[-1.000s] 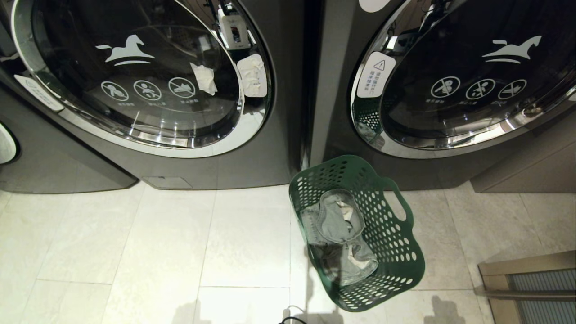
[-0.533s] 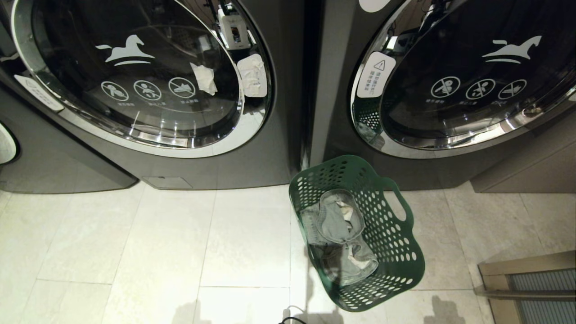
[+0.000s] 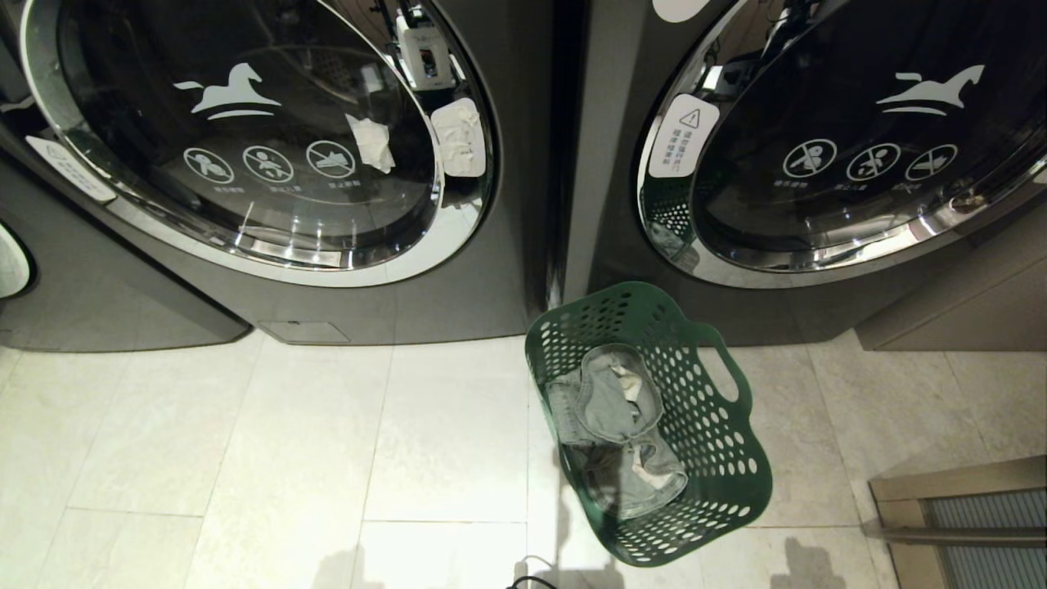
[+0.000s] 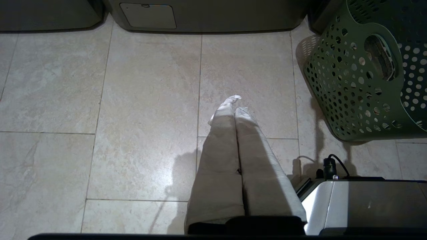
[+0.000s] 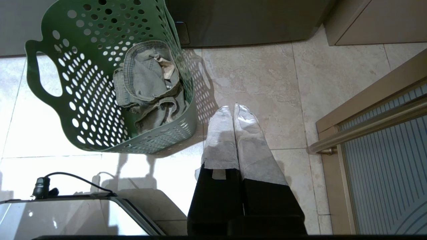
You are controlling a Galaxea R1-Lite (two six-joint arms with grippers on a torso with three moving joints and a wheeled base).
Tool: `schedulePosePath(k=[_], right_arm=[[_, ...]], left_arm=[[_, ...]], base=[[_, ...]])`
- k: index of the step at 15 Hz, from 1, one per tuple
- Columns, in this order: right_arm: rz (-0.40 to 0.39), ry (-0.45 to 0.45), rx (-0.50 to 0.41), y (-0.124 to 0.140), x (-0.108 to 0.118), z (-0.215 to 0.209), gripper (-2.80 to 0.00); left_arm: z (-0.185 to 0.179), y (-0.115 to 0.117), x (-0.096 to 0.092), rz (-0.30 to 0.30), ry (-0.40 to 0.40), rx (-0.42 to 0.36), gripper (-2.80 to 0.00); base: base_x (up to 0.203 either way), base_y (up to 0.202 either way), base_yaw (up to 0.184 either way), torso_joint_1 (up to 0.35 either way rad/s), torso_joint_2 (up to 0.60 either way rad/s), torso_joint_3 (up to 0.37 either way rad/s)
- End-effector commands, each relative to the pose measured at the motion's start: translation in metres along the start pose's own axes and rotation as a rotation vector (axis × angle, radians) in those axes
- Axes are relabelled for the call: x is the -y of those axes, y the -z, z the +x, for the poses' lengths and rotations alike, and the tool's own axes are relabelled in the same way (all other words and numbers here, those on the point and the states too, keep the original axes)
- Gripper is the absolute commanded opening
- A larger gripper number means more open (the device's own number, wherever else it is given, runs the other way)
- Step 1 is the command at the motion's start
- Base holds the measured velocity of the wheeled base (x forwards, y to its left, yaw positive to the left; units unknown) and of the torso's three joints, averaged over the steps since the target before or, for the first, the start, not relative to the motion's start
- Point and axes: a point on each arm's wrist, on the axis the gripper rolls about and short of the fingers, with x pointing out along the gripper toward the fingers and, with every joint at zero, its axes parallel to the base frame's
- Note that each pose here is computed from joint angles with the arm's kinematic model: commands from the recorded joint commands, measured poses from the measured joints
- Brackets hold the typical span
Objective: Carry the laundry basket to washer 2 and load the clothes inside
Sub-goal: Open the lid of the washing machine
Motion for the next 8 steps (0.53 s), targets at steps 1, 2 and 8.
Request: schedulePosePath(k=[1, 2, 8], right_arm=[[0.000, 0.001, -0.001, 0.0000, 0.0000, 0.0001, -2.80], [0.000, 0.000, -0.001, 0.0000, 0.0000, 0.0001, -2.80], [0.000, 0.001, -0.001, 0.0000, 0.0000, 0.0001, -2.80]], left_arm=[[0.0000, 0.0000, 0.0000, 0.000, 0.001, -0.001, -2.80], [0.0000, 0.0000, 0.0000, 0.000, 0.000, -0.001, -2.80], [0.0000, 0.0000, 0.0000, -0.002, 0.000, -0.001, -2.80]], base=[[0.000, 0.000, 0.000, 0.000, 0.00, 0.000], [0.000, 0.000, 0.000, 0.000, 0.00, 0.000], [0.000, 0.000, 0.000, 0.000, 0.00, 0.000]])
